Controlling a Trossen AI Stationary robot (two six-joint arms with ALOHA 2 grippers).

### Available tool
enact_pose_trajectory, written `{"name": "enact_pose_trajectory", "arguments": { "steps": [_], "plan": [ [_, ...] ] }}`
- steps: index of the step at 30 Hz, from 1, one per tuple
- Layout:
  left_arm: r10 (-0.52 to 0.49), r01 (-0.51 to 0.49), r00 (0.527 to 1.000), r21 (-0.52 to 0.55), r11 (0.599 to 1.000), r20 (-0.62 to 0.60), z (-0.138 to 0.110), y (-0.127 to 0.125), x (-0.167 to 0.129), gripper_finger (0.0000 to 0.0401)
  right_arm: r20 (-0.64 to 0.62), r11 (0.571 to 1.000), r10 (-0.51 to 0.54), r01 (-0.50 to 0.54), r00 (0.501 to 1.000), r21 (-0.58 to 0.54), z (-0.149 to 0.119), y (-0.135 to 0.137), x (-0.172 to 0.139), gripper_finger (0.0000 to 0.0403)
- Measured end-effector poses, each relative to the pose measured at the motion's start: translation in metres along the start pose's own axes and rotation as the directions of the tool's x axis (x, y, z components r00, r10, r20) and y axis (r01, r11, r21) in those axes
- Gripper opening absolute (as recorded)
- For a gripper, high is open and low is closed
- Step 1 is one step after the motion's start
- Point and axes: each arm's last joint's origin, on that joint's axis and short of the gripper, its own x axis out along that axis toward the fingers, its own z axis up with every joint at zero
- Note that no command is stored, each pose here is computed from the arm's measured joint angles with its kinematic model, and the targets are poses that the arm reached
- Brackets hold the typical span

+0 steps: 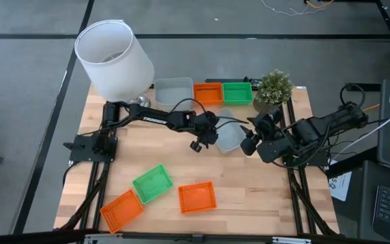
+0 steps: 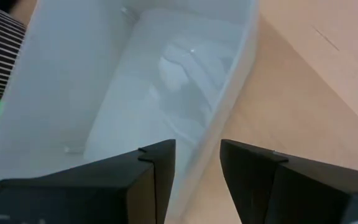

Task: Stack baskets by color
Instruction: Stack the bottom gray bin on top of the top gray bin

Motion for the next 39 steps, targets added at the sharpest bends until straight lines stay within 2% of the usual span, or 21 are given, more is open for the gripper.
{"name": "enact_pose_trajectory", "arguments": {
  "steps": [5, 12, 15, 17, 19, 21, 25, 28, 31, 32, 34, 36, 39],
  "plan": [
    [0.001, -0.001, 1.000, -0.011, 1.000, -0.006, -0.004, 0.001, 0.006, 0.0120, -0.005, 1.000, 0.004, -0.004, 1.000, -0.001, 0.000, 0.000, 0.000, 0.0185],
    [-0.108, 0.107, 0.983, -0.015, 0.994, -0.148, -0.019, -0.021, 0.022, 0.0108, -0.018, 1.000, 0.012, -0.012, 1.000, -0.004, -0.001, 0.000, 0.000, 0.0185],
    [-0.070, 0.072, 0.977, -0.001, 0.997, -0.203, -0.014, -0.027, 0.022, 0.0076, -0.025, 1.000, 0.016, -0.016, 1.000, -0.007, -0.002, 0.001, 0.001, 0.0185],
    [-0.057, 0.062, 0.971, 0.015, 0.998, -0.230, -0.009, -0.031, 0.016, 0.0034, -0.027, 1.000, 0.017, -0.017, 0.999, -0.008, -0.002, 0.001, 0.001, 0.0185],
    [-0.004, 0.010, 0.968, 0.021, 1.000, -0.251, 0.000, -0.031, 0.005, 0.0011, -0.027, 1.000, 0.017, -0.017, 0.999, -0.008, -0.002, 0.001, 0.001, 0.0185],
    [0.094, -0.088, 0.954, 0.033, 0.996, -0.284, 0.011, -0.029, -0.012, 0.0004, -0.027, 1.000, 0.017, -0.017, 0.999, -0.008, -0.002, 0.001, 0.001, 0.0185],
    [0.305, -0.312, 0.848, 0.058, 0.948, -0.434, 0.019, -0.017, -0.052, 0.0001, -0.028, 1.000, 0.017, -0.017, 0.999, -0.009, -0.002, 0.001, 0.001, 0.0185],
    [0.322, -0.407, 0.795, -0.059, 0.912, -0.514, 0.001, 0.007, -0.084, 0.0001, -0.028, 1.000, 0.017, -0.017, 0.999, -0.008, -0.002, 0.001, 0.001, 0.0185],
    [0.279, -0.488, 0.747, -0.211, 0.847, -0.604, -0.029, 0.033, -0.114, 0.0001, -0.030, 1.000, 0.019, -0.019, 0.999, -0.006, -0.002, 0.001, 0.001, 0.0185],
    [0.265, -0.517, 0.726, -0.248, 0.819, -0.635, -0.041, 0.041, -0.122, 0.0000, -0.035, 1.000, 0.024, -0.024, 0.999, -0.005, -0.002, 0.001, 0.001, 0.0185],
    [0.224, -0.539, 0.696, -0.291, 0.791, -0.682, -0.063, 0.055, -0.136, 0.0000, -0.047, 0.999, 0.033, -0.033, 0.998, -0.005, -0.002, 0.001, 0.001, 0.0185],
    [0.161, -0.511, 0.713, -0.349, 0.786, -0.682, -0.082, 0.066, -0.143, 0.0000, -0.048, 0.999, 0.035, -0.035, 0.998, -0.004, -0.002, 0.001, 0.001, 0.0185],
    [0.021, -0.375, 0.812, -0.494, 0.785, -0.583, -0.104, 0.075, -0.145, 0.0000, -0.048, 0.999, 0.035, -0.036, 0.998, -0.004, -0.002, 0.001, 0.001, 0.0185]
  ]
}}
